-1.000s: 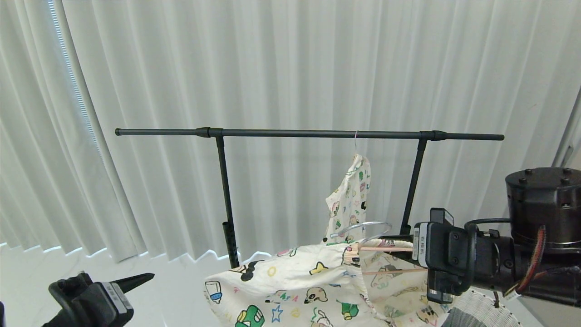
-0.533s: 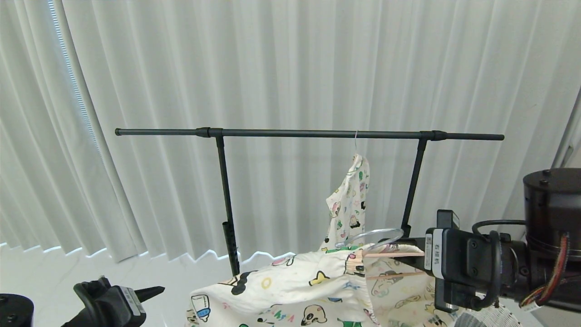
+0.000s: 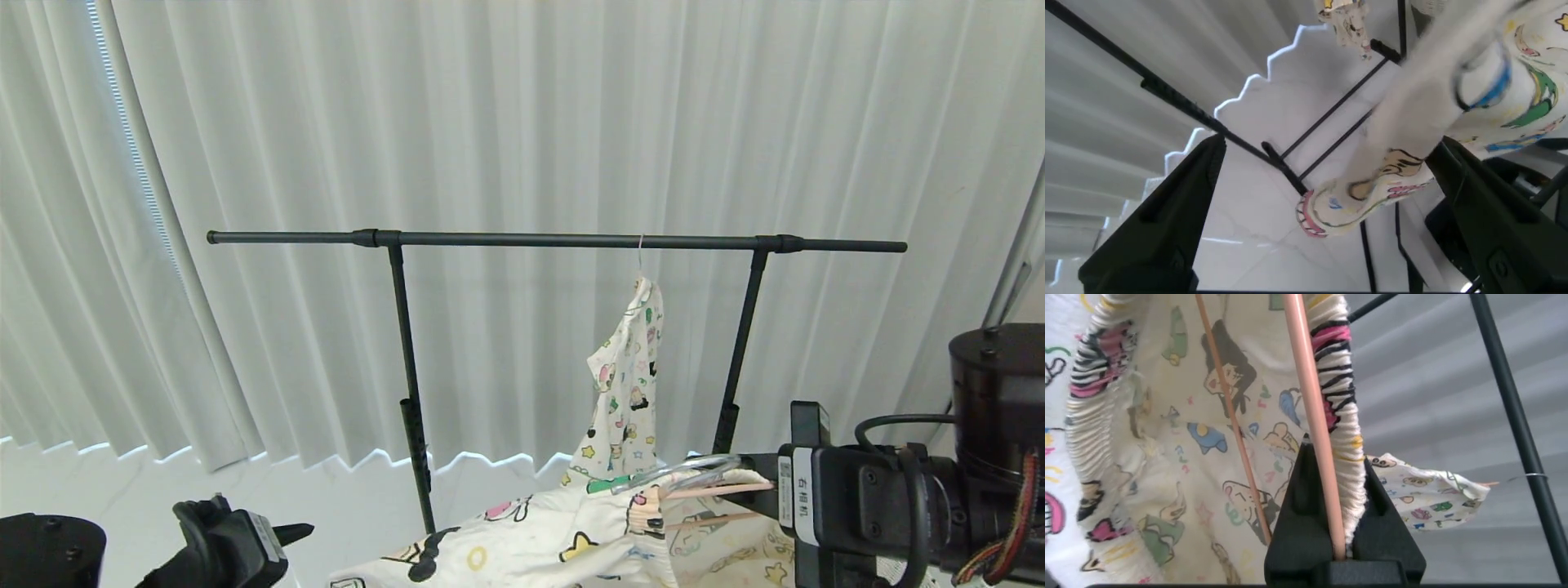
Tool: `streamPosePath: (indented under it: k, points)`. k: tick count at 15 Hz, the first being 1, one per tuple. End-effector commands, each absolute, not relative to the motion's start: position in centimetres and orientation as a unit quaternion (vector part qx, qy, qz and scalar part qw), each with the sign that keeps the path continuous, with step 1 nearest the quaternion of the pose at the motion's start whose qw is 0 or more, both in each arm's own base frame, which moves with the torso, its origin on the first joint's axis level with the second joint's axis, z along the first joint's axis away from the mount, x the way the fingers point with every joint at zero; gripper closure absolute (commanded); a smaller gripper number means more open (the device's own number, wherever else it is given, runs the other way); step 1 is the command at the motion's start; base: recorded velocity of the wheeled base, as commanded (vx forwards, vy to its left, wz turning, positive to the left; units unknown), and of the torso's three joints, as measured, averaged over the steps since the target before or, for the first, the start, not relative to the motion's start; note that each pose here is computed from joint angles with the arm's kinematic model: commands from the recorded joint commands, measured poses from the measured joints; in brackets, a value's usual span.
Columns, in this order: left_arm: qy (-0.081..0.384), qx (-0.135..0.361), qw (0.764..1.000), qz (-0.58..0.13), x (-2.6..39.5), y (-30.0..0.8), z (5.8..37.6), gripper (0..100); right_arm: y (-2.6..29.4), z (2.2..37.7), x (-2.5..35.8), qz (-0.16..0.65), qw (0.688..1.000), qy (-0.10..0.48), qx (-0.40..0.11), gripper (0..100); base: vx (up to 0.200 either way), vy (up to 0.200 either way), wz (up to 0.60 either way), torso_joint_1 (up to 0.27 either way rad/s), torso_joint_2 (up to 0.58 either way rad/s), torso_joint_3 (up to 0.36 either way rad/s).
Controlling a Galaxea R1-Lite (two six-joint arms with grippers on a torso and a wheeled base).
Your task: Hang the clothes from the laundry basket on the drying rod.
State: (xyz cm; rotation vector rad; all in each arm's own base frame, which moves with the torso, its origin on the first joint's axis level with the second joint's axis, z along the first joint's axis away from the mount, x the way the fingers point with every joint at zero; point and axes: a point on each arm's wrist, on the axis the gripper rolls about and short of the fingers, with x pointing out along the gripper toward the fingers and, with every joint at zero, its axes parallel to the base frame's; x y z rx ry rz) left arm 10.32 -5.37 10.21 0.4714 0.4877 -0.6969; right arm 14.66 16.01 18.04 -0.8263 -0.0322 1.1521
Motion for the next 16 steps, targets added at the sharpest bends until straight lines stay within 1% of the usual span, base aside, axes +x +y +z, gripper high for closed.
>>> streamPosePath:
  k: [1,2,6,7,9,11,14,16]
  points:
    - [0.237,0.227,0.884,-0.334,10.4,-5.4,10.2,100,15.9,17.9,14.6,0.529,0.759,-0.012,-0.38,100,0.0,0.0,0.0,0.0,0.0,0.0]
    - [0.239,0.227,0.884,-0.333,10.4,-5.4,10.1,100,15.9,17.9,14.6,0.529,0.759,-0.012,-0.378,100,0.0,0.0,0.0,0.0,0.0,0.0]
    - [0.25,0.217,0.898,-0.29,10.9,-4.4,10.1,100,15.8,18.0,14.6,0.526,0.762,-0.015,-0.377,100,0.0,0.0,0.0,0.0,0.0,0.0]
    - [0.257,0.215,0.902,-0.271,11.2,-4.0,10.0,100,15.7,17.9,14.7,0.524,0.765,-0.011,-0.374,100,0.0,0.0,0.0,0.0,0.0,0.0]
    - [0.277,0.212,0.915,-0.204,11.7,-2.9,9.9,100,15.3,18.1,14.8,0.515,0.777,-0.003,-0.362,100,0.0,0.0,0.0,0.0,0.0,0.0]
    - [0.289,0.213,0.919,-0.163,11.8,-2.2,9.8,100,15.1,18.2,14.8,0.512,0.784,0.001,-0.352,100,0.0,0.0,0.0,0.0,0.0,0.0]
    - [0.286,0.222,0.921,-0.147,11.7,-2.1,9.9,100,15.0,18.5,14.6,0.51,0.791,0.002,-0.339,100,0.0,0.0,0.0,0.0,0.0,0.0]
    - [0.266,0.223,0.926,-0.149,11.4,-2.2,10.4,100,14.9,18.7,14.6,0.507,0.794,0.001,-0.337,100,0.0,0.0,0.0,0.0,0.0,0.0]
